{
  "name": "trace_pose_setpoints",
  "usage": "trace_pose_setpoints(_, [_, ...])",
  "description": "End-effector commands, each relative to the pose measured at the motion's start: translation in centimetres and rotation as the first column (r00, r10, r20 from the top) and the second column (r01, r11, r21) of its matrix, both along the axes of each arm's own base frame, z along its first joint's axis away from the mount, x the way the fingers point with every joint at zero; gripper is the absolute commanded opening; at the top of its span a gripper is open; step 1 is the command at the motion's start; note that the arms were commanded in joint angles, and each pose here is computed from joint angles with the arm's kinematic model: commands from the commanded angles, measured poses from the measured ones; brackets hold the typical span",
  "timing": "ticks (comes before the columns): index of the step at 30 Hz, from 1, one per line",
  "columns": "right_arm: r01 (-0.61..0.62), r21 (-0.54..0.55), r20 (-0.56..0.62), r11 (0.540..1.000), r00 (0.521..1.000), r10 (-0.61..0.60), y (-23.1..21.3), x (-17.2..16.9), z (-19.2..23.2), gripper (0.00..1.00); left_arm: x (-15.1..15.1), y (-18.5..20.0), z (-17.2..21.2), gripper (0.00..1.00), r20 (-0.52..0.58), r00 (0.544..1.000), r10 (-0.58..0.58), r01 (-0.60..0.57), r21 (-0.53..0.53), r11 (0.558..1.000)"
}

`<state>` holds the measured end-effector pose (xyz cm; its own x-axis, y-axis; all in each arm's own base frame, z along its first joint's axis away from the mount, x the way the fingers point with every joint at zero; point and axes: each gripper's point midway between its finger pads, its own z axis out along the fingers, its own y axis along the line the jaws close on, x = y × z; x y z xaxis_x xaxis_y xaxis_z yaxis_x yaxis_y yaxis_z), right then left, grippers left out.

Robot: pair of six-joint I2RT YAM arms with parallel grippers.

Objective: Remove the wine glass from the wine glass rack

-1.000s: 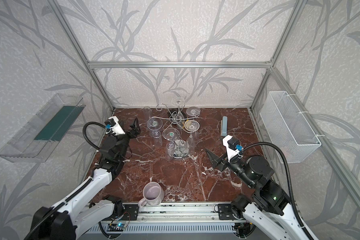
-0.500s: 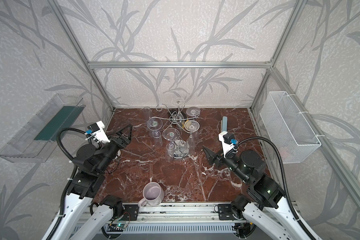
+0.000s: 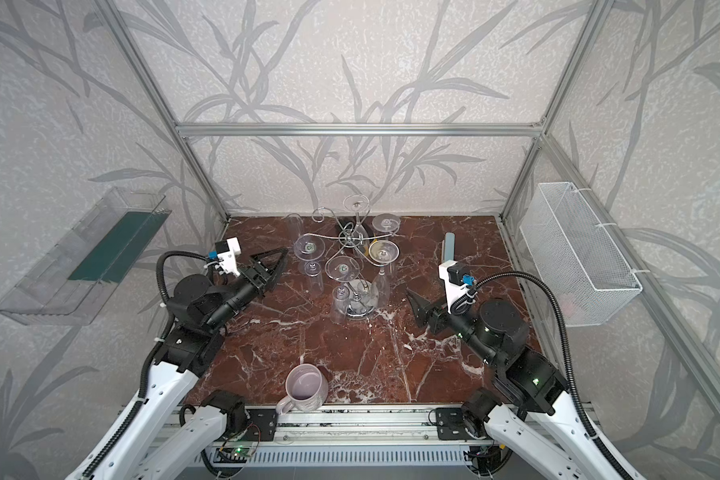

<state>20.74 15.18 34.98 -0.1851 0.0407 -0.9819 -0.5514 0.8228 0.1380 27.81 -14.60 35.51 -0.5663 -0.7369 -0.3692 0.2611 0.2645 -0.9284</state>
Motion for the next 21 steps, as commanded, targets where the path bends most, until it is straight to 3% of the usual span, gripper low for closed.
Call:
trace_pose_setpoints(1, [0.029,0.036,0.016,0.999,0.999,-0.030,-0.8,-0.3,1.3,0.83,-0.8,-1.5,2.4,0.78,0.028,0.997,-0.077,0.080,-0.088,0.993])
trace_pose_setpoints(21, [0.056,0.056,-0.002,0.997,0.998,-0.056,-1.2,-0.2,1.2,0.83,0.0,-3.8,0.9,0.50,-0.075,0.989,-0.127,0.123,-0.062,0.990])
